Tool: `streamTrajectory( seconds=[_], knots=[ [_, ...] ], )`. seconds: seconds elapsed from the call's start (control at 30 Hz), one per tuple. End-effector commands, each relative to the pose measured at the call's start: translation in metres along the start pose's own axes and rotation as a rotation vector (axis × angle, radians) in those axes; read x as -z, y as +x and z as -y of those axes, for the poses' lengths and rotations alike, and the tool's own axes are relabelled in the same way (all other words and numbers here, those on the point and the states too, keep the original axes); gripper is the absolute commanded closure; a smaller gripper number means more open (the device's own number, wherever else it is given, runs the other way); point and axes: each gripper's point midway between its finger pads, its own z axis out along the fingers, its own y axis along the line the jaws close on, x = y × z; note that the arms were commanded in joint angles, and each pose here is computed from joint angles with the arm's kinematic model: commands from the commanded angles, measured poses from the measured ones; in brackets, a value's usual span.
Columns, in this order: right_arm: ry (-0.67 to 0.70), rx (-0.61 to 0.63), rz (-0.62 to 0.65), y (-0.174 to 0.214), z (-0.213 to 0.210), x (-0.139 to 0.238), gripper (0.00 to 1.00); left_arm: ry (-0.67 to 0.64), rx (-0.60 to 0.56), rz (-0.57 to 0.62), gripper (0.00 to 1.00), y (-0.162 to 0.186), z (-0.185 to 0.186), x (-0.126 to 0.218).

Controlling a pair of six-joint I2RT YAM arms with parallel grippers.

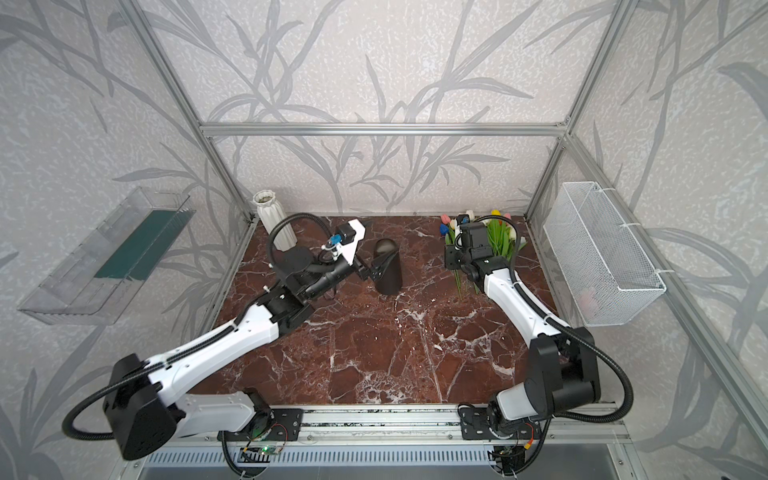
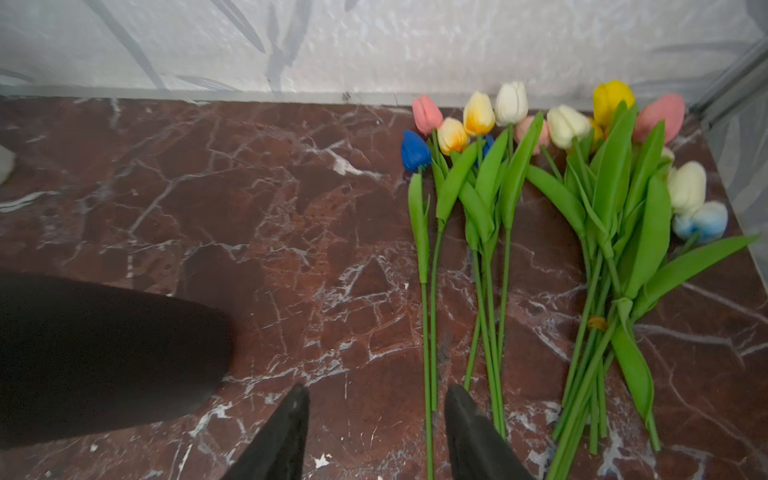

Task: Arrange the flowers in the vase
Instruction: 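Carry the brown vase to table center with left gripper while right lowers onto stems, then close the right gripper on the pink tulip stem while the left holds the vase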

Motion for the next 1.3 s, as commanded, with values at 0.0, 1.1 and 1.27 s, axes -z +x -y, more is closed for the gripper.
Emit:
streamTrajectory(
  seconds=[0.0,1.1,1.27],
  knots=[
    [0.061,-0.038,-0.204,0.032,0.023,-0.022,0.59,-0.033,0.084,-0.071,0.06,0.046,0.001,0.021],
    [0.118,-0.005,-0.497,0.065,0.043,-0.120,0.97,-0.163,0.128,-0.353,0.12,0.194,-0.003,0.054],
    [0.105,-0.006,-0.424,0.044,0.040,-0.093,1.00,-0.174,0.124,-0.358,0.12,0.196,-0.005,0.053]
  ],
)
